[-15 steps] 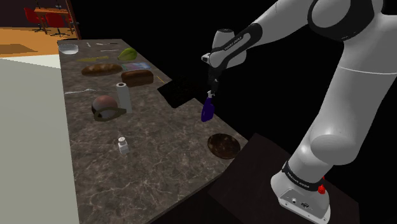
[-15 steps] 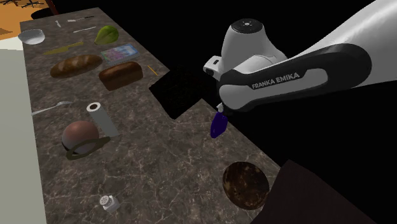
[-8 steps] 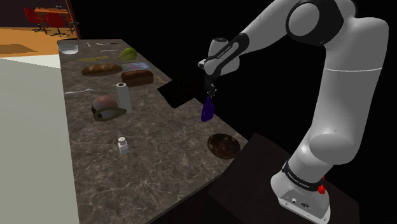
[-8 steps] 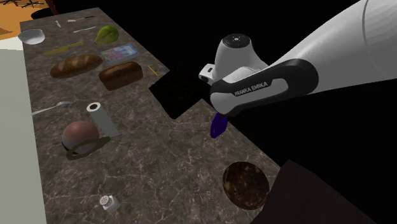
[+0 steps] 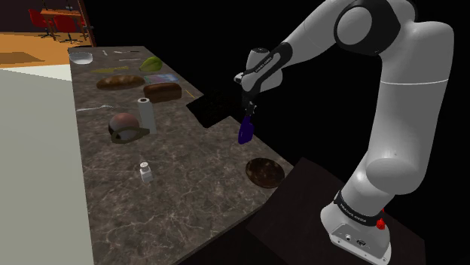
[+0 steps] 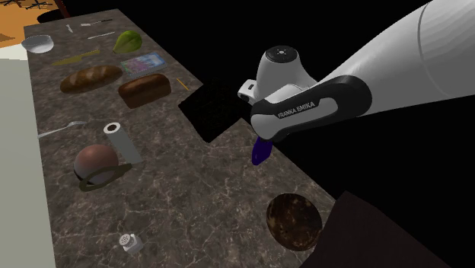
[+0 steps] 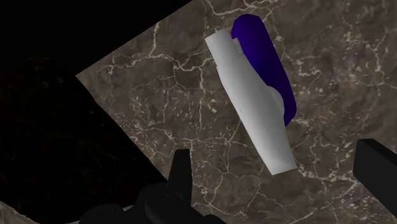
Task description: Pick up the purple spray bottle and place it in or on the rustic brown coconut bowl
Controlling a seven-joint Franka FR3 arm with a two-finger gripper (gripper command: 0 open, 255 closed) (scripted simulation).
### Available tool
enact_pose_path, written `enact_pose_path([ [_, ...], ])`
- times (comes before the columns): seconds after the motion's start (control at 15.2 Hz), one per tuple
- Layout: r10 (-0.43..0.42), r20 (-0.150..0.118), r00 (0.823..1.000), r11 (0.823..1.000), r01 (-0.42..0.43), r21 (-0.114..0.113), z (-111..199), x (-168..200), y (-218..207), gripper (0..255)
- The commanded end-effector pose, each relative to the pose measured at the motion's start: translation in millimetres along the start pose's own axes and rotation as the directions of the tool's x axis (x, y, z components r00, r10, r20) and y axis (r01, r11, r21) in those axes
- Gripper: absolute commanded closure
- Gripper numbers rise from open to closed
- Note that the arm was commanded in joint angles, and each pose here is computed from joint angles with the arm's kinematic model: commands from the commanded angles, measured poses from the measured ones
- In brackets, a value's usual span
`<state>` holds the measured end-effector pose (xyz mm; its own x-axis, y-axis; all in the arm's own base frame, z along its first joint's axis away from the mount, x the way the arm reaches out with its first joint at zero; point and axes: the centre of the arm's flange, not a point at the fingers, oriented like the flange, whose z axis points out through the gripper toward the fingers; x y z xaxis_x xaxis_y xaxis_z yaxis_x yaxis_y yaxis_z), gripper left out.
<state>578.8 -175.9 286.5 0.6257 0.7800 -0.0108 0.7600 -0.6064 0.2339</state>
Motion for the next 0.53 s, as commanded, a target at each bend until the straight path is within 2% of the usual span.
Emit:
enact_pose_path([
  [0.0, 0.000, 0.000, 1.000, 1.000, 0.000, 0.000, 0.0, 0.0, 0.0, 0],
  [0.07, 0.000, 0.000, 1.000, 1.000, 0.000, 0.000, 0.0, 0.0, 0.0, 0],
  [0.13, 0.000, 0.000, 1.000, 1.000, 0.000, 0.000, 0.0, 0.0, 0.0, 255],
  [0.46, 0.000, 0.000, 1.000, 1.000, 0.000, 0.000, 0.0, 0.0, 0.0, 255],
])
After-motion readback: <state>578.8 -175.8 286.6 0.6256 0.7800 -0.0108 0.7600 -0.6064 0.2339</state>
